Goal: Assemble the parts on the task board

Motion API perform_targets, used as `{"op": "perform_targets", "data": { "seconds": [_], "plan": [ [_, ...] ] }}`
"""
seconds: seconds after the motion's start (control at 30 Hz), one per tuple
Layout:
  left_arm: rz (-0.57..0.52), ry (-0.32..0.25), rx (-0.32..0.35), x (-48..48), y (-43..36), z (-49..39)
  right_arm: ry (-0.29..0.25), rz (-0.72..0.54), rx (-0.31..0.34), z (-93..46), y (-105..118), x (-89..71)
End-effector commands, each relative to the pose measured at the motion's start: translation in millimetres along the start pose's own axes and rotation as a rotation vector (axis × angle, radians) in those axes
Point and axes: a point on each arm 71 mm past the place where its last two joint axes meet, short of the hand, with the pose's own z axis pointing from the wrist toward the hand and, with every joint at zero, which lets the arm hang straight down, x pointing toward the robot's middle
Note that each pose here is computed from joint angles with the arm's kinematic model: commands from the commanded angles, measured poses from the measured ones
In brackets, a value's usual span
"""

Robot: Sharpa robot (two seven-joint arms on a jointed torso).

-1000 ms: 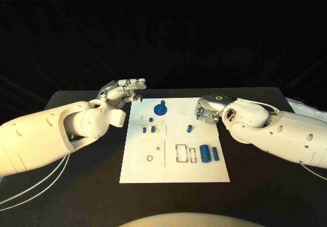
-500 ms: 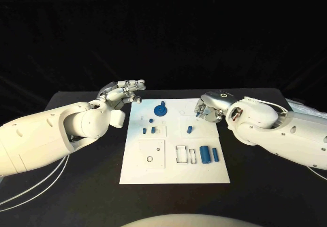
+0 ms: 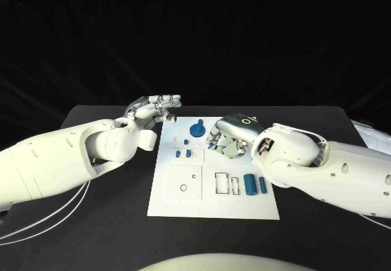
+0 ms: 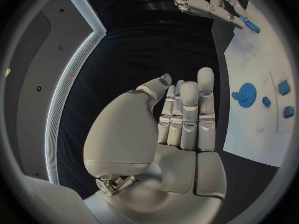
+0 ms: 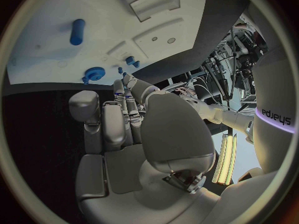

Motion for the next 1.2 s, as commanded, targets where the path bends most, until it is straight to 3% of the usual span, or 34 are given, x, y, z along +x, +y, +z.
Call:
{"op": "perform_targets", "data": {
  "seconds": [0.03,0.53,1.2],
  "plan": [
    [-0.011,0.019,-0.001,4.4,0.4,0.3,0.029,-0.009,-0.037,2.2,11.5,8.0],
    [-0.015,0.035,-0.005,10.2,1.2,-0.6,0.143,0.032,-0.100,13.0,38.4,54.6],
    [-0.017,0.041,-0.009,11.7,1.6,-0.7,0.205,0.009,-0.093,17.9,37.6,71.9]
  ]
}}
